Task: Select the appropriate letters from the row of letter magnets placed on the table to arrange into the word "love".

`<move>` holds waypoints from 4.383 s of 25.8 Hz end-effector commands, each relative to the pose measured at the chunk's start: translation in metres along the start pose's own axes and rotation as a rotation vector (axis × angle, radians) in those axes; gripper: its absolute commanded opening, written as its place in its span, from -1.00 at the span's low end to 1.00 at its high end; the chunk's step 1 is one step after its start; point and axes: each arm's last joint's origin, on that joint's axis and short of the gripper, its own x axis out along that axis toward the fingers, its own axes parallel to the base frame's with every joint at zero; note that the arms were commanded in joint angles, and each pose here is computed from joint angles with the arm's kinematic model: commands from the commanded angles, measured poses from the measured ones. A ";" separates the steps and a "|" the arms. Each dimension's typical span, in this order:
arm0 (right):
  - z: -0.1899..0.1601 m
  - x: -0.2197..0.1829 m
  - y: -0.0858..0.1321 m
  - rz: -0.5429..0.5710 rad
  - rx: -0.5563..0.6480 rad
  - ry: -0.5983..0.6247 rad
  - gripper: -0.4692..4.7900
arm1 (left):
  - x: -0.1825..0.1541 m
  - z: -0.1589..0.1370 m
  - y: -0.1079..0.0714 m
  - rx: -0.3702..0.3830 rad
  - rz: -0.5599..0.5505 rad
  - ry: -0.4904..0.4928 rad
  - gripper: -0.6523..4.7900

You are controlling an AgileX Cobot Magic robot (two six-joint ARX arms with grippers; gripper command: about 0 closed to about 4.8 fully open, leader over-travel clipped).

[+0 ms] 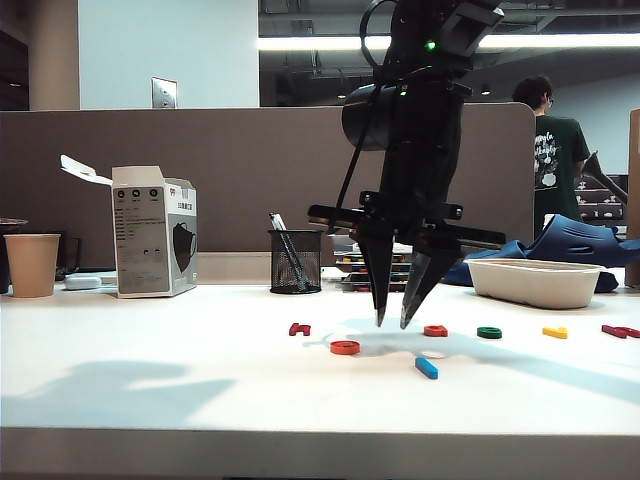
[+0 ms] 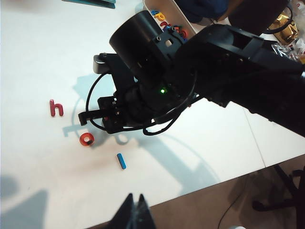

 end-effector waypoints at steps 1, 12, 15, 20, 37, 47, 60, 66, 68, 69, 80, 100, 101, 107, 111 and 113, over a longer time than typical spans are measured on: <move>0.003 -0.011 0.004 0.034 -0.031 -0.045 -0.43 | -0.001 0.001 0.000 0.001 -0.003 -0.010 -0.78; -0.009 -0.030 0.027 0.130 -0.172 -0.057 0.07 | -0.001 0.001 0.000 0.001 -0.003 -0.010 -0.78; -0.014 -0.029 0.034 0.063 -0.212 -0.083 0.07 | -0.001 0.001 0.000 0.001 -0.003 -0.010 -0.78; -0.020 -0.023 0.044 -0.003 -0.276 -0.091 0.07 | -0.001 0.001 0.000 0.001 -0.003 -0.010 -0.78; -0.023 0.019 0.053 -0.060 -0.344 -0.004 0.19 | -0.001 0.000 0.001 0.006 0.011 0.006 -0.78; -0.023 0.034 0.053 -0.072 -0.345 0.028 0.16 | -0.001 0.000 0.001 0.006 0.011 0.007 -0.78; -0.031 0.040 0.061 -0.080 -0.370 0.050 -0.32 | -0.001 0.000 0.001 0.007 0.011 0.006 -0.78; -0.031 0.040 0.061 -0.081 -0.371 0.052 -0.47 | -0.001 0.000 0.001 0.006 0.011 0.006 -0.78; -0.031 0.040 0.061 -0.081 -0.371 0.052 -0.47 | -0.001 0.000 0.001 0.007 0.011 0.006 -0.78; -0.031 0.040 0.061 -0.081 -0.371 0.052 -0.47 | -0.001 0.000 0.001 0.006 0.011 0.006 -0.78; -0.028 0.037 0.059 -0.097 -0.364 0.034 -0.47 | -0.001 0.000 0.001 0.006 0.010 0.007 -0.78; -0.023 -0.030 0.034 -0.192 -0.273 -0.115 -0.47 | -0.002 0.000 0.001 0.007 0.010 0.008 -0.78; -0.023 -0.036 0.030 -0.210 -0.263 -0.126 -0.47 | -0.002 0.000 0.001 0.007 0.010 0.008 -0.78; -0.025 -0.056 0.021 -0.212 -0.236 -0.146 -0.47 | -0.002 -0.001 0.002 0.008 0.015 0.013 -0.78; -0.031 -0.056 0.013 -0.219 -0.210 -0.134 -0.47 | -0.002 -0.001 0.002 0.008 0.017 0.011 -0.78; -0.037 -0.050 0.007 -0.227 -0.205 -0.118 -0.47 | -0.002 -0.001 0.002 0.008 0.016 0.011 -0.78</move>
